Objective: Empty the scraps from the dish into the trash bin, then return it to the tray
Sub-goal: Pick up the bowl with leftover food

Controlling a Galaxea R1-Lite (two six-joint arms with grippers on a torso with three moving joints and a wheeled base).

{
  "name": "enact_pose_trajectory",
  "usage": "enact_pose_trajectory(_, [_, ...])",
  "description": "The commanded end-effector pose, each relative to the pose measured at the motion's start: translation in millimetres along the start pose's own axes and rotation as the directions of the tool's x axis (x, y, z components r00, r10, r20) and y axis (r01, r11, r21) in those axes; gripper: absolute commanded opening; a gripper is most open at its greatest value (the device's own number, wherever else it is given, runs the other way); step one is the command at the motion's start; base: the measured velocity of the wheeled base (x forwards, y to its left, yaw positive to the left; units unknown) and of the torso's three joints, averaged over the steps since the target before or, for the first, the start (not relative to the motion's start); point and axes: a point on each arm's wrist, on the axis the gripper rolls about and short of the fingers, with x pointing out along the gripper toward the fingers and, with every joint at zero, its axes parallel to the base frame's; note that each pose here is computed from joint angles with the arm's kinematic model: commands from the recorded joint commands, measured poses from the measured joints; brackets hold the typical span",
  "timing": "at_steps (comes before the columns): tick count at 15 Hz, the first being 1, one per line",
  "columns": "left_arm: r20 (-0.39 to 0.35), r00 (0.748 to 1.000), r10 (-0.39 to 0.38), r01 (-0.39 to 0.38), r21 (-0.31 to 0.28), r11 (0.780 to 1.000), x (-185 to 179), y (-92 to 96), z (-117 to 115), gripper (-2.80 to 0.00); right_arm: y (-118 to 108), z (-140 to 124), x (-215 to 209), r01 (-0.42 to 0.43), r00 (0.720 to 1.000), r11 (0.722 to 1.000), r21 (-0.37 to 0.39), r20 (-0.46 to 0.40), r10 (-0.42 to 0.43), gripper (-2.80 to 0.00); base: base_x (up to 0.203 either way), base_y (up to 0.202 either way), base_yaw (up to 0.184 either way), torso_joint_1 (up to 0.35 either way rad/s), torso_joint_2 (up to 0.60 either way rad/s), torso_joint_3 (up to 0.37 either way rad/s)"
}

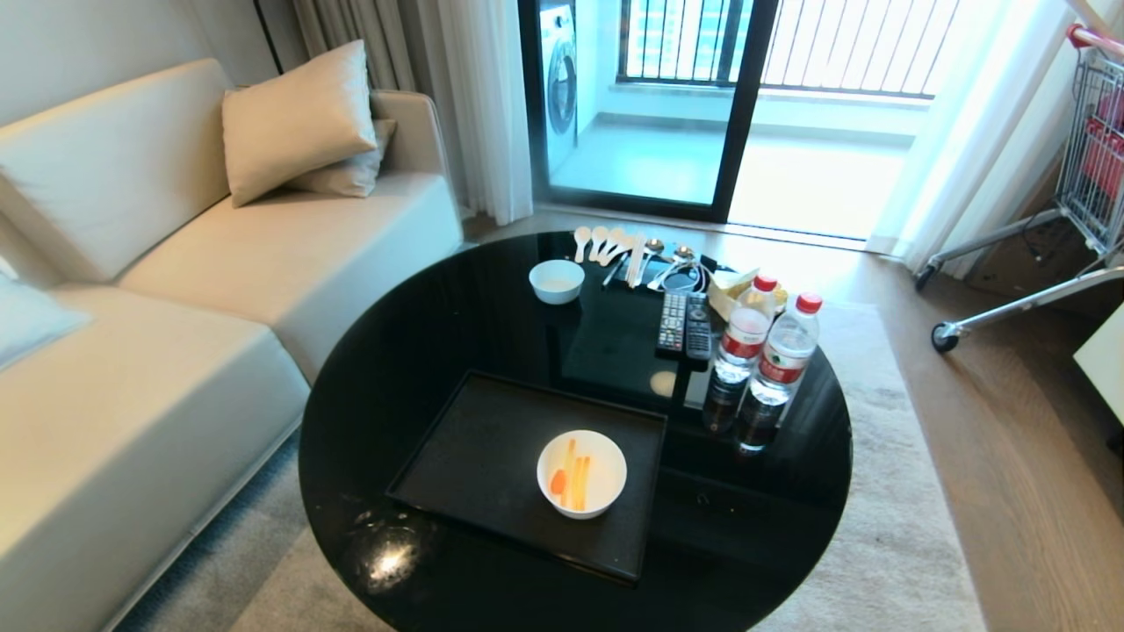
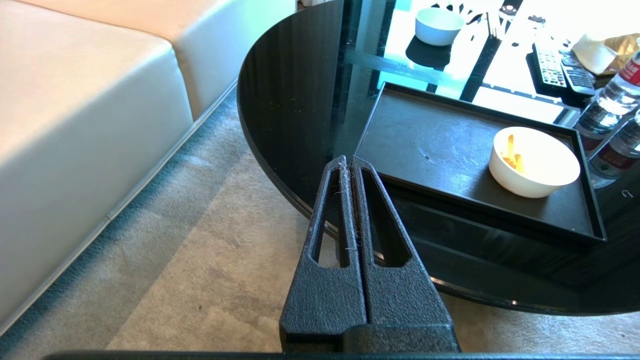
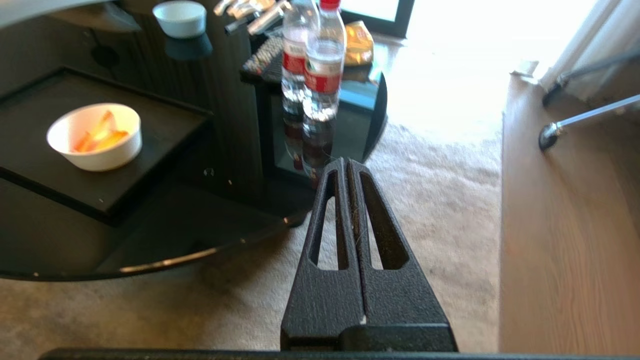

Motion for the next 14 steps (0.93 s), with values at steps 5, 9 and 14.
enact_pose_trajectory(5, [0.001, 1.0, 0.001, -0.001, 0.0, 1.0, 0, 0.0, 0, -2.8, -5, 73, 5, -0.093, 0.995, 0.995, -0.031, 0.043, 0.094, -2.8, 0.0, 0.0, 0.0, 0.0, 0.0, 0.0])
enact_pose_trajectory(9, [0.001, 1.0, 0.001, -0.001, -0.001, 1.0, 0, 0.0, 0, -2.8, -11, 121, 47, -0.157, 0.986, 0.985, -0.071, -0.058, 0.154, -2.8, 0.0, 0.0, 0.0, 0.0, 0.0, 0.0])
enact_pose_trajectory(14, [0.001, 1.0, 0.001, -0.001, -0.002, 1.0, 0, 0.0, 0, -2.8, -14, 145, 105, -0.312, 0.937, 0.949, -0.049, -0.179, 0.299, -2.8, 0.0, 0.0, 0.0, 0.0, 0.0, 0.0])
